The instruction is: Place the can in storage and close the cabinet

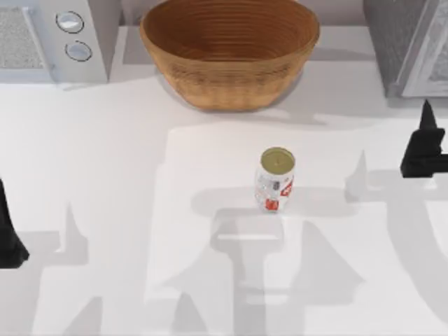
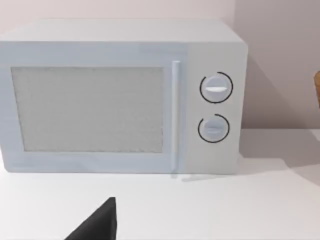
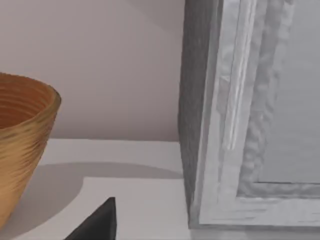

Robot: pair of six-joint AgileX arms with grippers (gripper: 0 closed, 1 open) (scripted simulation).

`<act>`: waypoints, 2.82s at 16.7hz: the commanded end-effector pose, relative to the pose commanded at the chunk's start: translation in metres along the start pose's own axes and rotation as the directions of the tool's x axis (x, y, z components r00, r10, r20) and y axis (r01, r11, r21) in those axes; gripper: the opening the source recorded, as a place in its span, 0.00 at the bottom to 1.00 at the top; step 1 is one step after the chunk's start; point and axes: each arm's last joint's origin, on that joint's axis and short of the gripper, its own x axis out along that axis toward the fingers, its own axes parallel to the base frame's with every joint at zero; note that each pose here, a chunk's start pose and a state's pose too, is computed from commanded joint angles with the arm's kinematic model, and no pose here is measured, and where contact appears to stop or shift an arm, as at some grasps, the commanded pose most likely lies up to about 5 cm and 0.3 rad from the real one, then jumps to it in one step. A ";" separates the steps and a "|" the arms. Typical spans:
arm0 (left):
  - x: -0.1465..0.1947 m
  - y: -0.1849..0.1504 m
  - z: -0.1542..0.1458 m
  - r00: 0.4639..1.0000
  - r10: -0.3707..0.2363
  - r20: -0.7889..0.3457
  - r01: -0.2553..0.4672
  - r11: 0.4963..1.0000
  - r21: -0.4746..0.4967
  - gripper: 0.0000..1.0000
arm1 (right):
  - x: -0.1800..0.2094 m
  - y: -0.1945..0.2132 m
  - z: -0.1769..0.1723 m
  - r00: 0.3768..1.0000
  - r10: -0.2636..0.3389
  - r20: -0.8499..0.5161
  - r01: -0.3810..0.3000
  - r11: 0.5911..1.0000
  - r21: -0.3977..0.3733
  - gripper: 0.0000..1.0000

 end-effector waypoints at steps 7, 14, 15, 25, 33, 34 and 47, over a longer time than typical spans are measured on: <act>0.000 0.000 0.000 1.000 0.000 0.000 0.000 1.000 0.000 1.00 | 0.038 0.108 -0.053 1.000 0.001 0.029 -0.001 1.000 -0.011 1.00; 0.000 0.000 0.000 1.000 0.000 0.000 0.000 1.000 0.000 1.00 | 0.016 0.182 -0.142 0.998 0.006 0.059 -0.007 1.000 0.017 1.00; 0.000 0.000 0.000 1.000 0.000 0.000 0.000 1.000 0.000 1.00 | 0.012 0.187 -0.151 0.998 0.006 0.062 -0.008 1.000 0.021 1.00; 0.000 0.000 0.000 1.000 0.000 0.000 0.000 1.000 0.000 1.00 | 0.003 0.196 -0.177 0.998 0.005 0.062 -0.007 1.000 0.024 1.00; 0.000 0.000 0.000 1.000 0.000 0.000 0.000 1.000 0.000 1.00 | 0.057 0.197 -0.170 0.998 0.007 0.068 -0.010 0.999 0.034 1.00; 0.000 0.000 0.000 1.000 0.000 0.000 0.000 1.000 0.000 1.00 | 0.060 0.197 -0.170 0.998 0.007 0.068 -0.010 0.999 0.034 1.00; 0.000 0.000 0.000 1.000 0.000 0.000 0.000 1.000 0.000 1.00 | 0.061 0.197 -0.170 0.998 0.007 0.068 -0.010 0.999 0.034 0.32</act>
